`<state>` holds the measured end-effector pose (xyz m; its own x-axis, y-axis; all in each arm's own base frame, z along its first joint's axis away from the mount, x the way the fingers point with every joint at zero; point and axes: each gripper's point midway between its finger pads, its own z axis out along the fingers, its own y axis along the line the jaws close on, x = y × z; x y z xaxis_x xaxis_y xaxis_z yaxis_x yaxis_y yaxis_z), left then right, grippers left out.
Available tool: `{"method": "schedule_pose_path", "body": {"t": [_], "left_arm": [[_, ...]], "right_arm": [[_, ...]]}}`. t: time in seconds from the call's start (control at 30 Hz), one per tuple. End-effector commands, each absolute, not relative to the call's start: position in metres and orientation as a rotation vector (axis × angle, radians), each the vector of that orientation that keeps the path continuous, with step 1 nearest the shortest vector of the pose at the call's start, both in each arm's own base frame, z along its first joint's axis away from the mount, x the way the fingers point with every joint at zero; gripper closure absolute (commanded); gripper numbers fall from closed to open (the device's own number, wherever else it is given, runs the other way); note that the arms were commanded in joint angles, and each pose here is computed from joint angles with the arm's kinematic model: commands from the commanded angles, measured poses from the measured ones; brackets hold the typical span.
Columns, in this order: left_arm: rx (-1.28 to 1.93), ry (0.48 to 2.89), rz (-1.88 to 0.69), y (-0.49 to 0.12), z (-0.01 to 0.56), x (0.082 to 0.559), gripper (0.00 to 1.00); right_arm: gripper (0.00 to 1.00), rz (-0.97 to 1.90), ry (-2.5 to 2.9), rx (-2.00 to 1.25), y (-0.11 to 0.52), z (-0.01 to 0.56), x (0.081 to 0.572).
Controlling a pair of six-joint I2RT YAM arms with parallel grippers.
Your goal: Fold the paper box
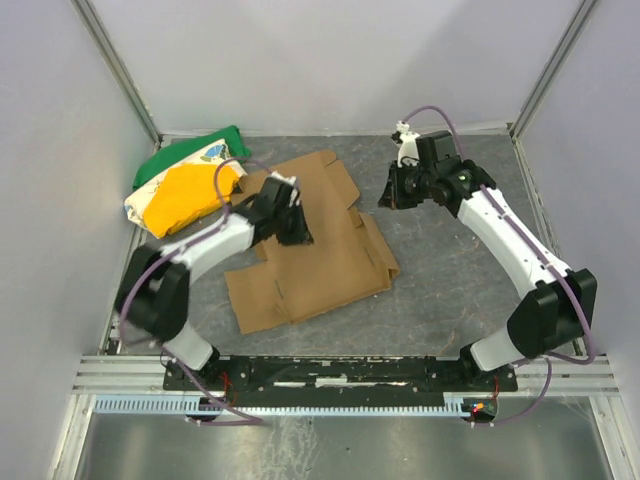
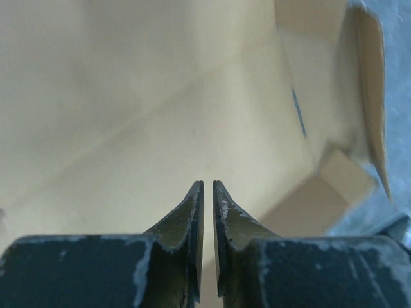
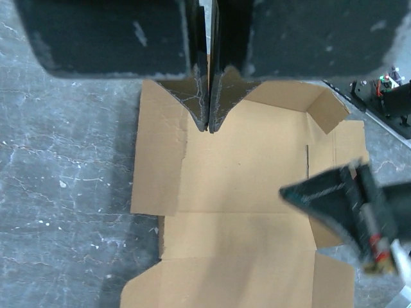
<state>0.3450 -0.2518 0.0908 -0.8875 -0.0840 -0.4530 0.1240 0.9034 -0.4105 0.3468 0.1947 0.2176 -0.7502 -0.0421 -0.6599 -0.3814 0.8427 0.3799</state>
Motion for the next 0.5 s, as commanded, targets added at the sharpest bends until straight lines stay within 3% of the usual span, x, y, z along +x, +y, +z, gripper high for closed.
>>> {"method": "schedule_pose_path", "body": {"t": [0.0,0.1,0.13,0.17,0.2,0.23,0.27,0.3,0.37,0.47], "left_arm": [[-0.069,2.324,-0.999,-0.272,0.148,0.315,0.85],[-0.101,2.384,-0.963,-0.26,0.128,0.288,0.85],[-0.107,2.398,-0.931,-0.254,0.123,0.284,0.84],[-0.121,2.41,-0.885,-0.246,0.121,0.281,0.84],[-0.132,2.405,-0.848,-0.239,0.122,0.28,0.84],[-0.145,2.398,-0.816,-0.232,0.123,0.278,0.83],[-0.167,2.379,-0.787,-0.225,0.128,0.278,0.81],[-0.189,2.35,-0.765,-0.218,0.138,0.277,0.8],[-0.264,2.331,-0.661,-0.198,0.146,0.277,0.78],[-0.389,2.339,-0.471,-0.164,0.146,0.27,0.72]], "right_arm": [[0.98,0.623,2.387,-0.321,0.203,0.222,0.346],[0.98,0.603,2.427,-0.374,0.218,0.214,0.335],[0.95,0.579,2.456,-0.398,0.222,0.207,0.331],[0.86,0.517,2.48,-0.396,0.22,0.2,0.331],[0.73,0.456,2.488,-0.376,0.216,0.195,0.332],[0.41,0.401,2.491,-0.34,0.209,0.191,0.334],[0.23,0.36,2.487,-0.315,0.204,0.188,0.335],[0.11,0.32,2.477,-0.296,0.199,0.188,0.335],[0.04,0.245,2.477,-0.296,0.193,0.187,0.333],[0.02,0.13,2.516,-0.35,0.186,0.179,0.33]]}}
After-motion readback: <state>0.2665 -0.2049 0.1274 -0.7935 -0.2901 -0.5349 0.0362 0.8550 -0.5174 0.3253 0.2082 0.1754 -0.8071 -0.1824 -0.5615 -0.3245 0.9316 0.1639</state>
